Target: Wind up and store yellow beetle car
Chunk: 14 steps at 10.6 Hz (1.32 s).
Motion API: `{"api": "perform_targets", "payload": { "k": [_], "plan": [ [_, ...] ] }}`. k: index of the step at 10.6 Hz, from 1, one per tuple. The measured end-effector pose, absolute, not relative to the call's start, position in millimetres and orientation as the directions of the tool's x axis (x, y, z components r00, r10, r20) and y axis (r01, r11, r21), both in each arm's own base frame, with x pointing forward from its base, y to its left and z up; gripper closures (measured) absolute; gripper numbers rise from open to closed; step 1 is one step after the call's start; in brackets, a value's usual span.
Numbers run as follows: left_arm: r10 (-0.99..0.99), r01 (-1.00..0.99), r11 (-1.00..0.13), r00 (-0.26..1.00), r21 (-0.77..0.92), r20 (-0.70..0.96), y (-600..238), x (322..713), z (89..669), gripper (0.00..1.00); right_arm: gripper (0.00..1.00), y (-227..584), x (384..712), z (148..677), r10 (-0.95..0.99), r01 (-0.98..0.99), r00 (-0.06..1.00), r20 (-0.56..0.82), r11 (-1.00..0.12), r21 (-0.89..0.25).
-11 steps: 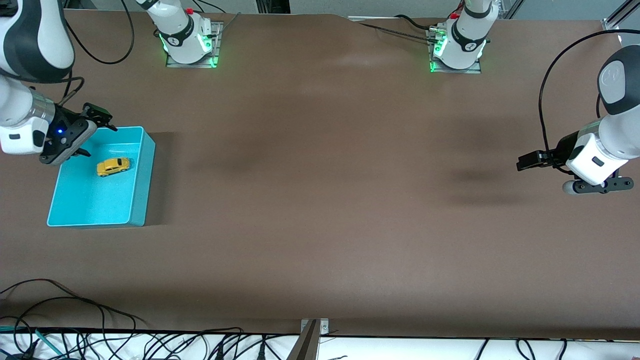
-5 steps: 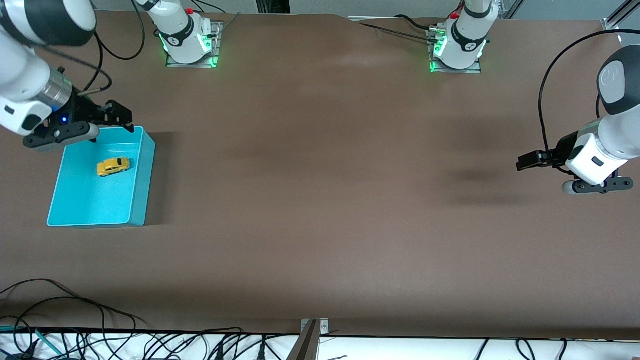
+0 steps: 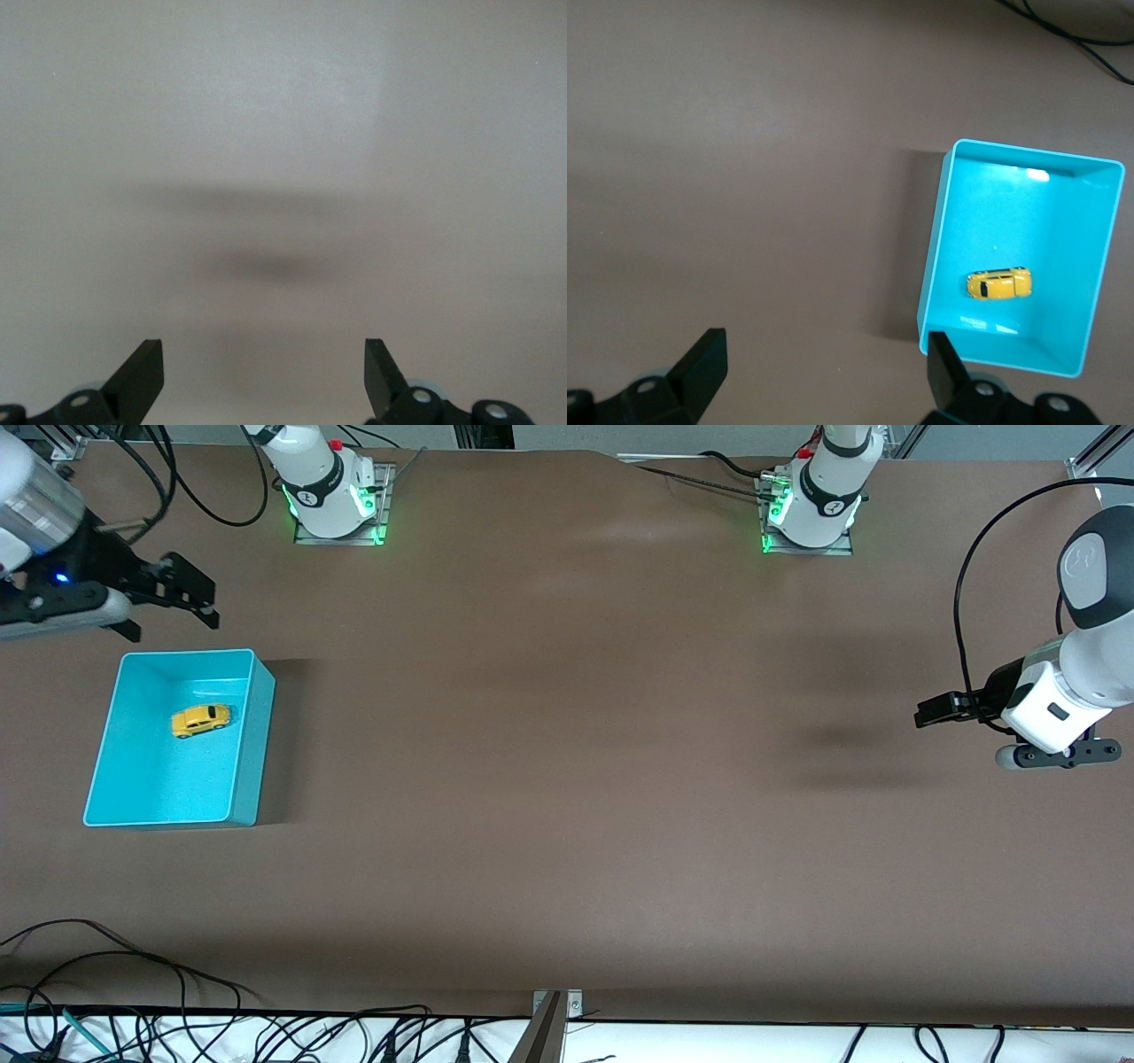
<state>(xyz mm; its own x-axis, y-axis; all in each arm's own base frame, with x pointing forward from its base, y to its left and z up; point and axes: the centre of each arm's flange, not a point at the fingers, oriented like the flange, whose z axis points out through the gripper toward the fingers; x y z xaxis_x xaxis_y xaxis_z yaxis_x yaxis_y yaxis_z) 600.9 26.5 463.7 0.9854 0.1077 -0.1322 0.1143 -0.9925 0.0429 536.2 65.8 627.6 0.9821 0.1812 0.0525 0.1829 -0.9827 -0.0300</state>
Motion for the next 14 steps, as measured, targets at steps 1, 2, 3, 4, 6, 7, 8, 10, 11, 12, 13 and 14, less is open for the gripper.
{"api": "perform_targets", "payload": {
  "k": [1,2,3,4,6,7,8,10,11,12,13,14],
  "plan": [
    [0.108,0.114,-0.993,0.985,0.043,-0.132,27,601,464,0.00,0.00,65,541,630,0.179,0.180,0.983,0.047,-0.983,-0.033],
    [0.108,0.114,-0.993,0.985,0.043,-0.132,27,601,464,0.00,0.00,65,546,627,0.178,0.179,0.983,0.039,-0.983,-0.036],
    [0.108,0.114,-0.993,0.985,0.043,-0.132,27,601,464,0.00,0.00,65,549,624,0.177,0.178,0.984,0.034,-0.983,-0.038],
    [0.108,0.114,-0.993,0.985,0.043,-0.132,26,601,464,0.00,0.00,65,550,622,0.176,0.177,0.984,0.030,-0.983,-0.039],
    [0.108,0.114,-0.993,0.985,0.043,-0.132,27,601,464,0.00,0.00,65,550,621,0.176,0.177,0.984,0.026,-0.983,-0.039],
    [0.108,0.114,-0.993,0.985,0.043,-0.132,26,601,464,0.00,0.00,65,549,621,0.176,0.177,0.984,0.021,-0.983,-0.038],
    [0.108,0.114,-0.993,0.985,0.043,-0.132,26,601,464,0.00,0.00,64,549,620,0.176,0.177,0.984,0.016,-0.984,-0.033],
    [0.108,0.114,-0.993,0.985,0.043,-0.132,26,601,464,0.00,0.00,60,550,616,0.176,0.176,0.984,-0.001,-0.984,-0.003],
    [0.108,0.114,-0.993,0.985,0.043,-0.132,26,601,464,0.00,0.00,57,550,614,0.176,0.177,0.984,-0.021,-0.984,0.022],
    [0.108,0.114,-0.993,0.985,0.043,-0.132,26,601,464,0.00,0.00,54,548,613,0.174,0.176,0.984,-0.038,-0.984,0.041],
    [0.108,0.114,-0.993,0.985,0.043,-0.132,26,601,464,0.00,0.00,53,547,614,0.172,0.174,0.984,-0.047,-0.984,0.048],
    [0.108,0.114,-0.993,0.985,0.043,-0.132,26,601,464,0.00,0.00,53,547,615,0.171,0.173,0.984,-0.047,-0.984,0.050]
  ]
}}
